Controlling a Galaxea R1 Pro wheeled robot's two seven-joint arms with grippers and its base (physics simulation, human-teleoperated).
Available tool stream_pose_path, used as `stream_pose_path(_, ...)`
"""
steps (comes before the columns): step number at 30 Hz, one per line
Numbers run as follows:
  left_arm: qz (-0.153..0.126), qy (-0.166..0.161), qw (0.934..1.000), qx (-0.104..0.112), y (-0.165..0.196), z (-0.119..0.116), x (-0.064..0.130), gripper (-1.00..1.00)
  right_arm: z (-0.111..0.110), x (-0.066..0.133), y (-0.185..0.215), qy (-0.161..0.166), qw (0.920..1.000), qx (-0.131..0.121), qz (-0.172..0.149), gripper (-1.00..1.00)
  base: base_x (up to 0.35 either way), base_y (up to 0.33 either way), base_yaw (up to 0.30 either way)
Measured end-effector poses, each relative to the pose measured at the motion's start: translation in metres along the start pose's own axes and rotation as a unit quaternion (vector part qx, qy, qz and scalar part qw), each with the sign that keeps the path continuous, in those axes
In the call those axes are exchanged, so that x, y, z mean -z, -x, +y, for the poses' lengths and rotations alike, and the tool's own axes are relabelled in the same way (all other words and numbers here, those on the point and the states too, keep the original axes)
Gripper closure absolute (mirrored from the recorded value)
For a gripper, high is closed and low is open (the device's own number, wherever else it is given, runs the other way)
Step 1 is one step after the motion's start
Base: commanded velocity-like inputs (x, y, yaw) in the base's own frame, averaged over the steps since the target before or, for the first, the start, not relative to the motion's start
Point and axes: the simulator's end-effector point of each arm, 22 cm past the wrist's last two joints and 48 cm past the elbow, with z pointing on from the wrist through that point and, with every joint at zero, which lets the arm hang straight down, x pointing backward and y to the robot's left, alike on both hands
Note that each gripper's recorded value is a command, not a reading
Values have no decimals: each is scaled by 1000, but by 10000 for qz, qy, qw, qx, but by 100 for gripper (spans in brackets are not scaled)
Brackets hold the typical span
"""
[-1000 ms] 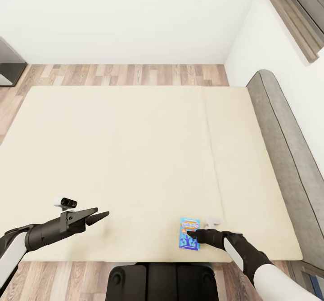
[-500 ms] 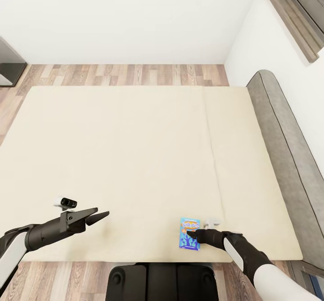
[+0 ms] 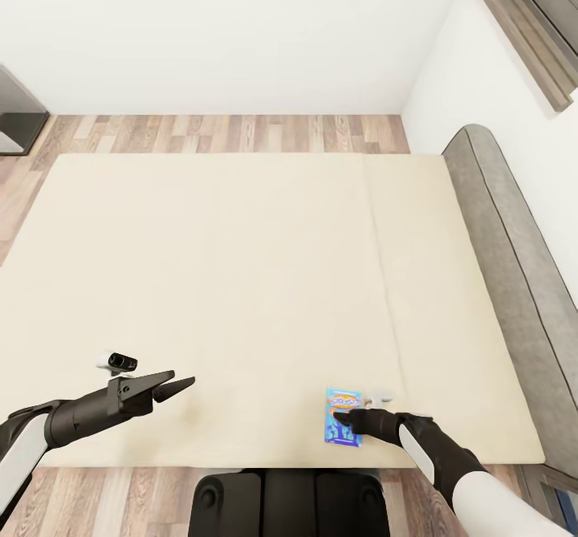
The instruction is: Put all the toys in the child's room - the three board games (two on the bed and one on the table), the two jigsaw puzzles on the table, and the tennis ball on the table - inside the toy box on the table in the child's room.
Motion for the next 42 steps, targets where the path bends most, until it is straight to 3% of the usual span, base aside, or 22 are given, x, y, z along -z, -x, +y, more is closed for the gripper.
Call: stream_pose_path(42, 4, 2, 10000, 8, 0, 0, 0, -100, 0, 0, 0, 1, 10000, 1, -2, -100, 0, 47, 0)
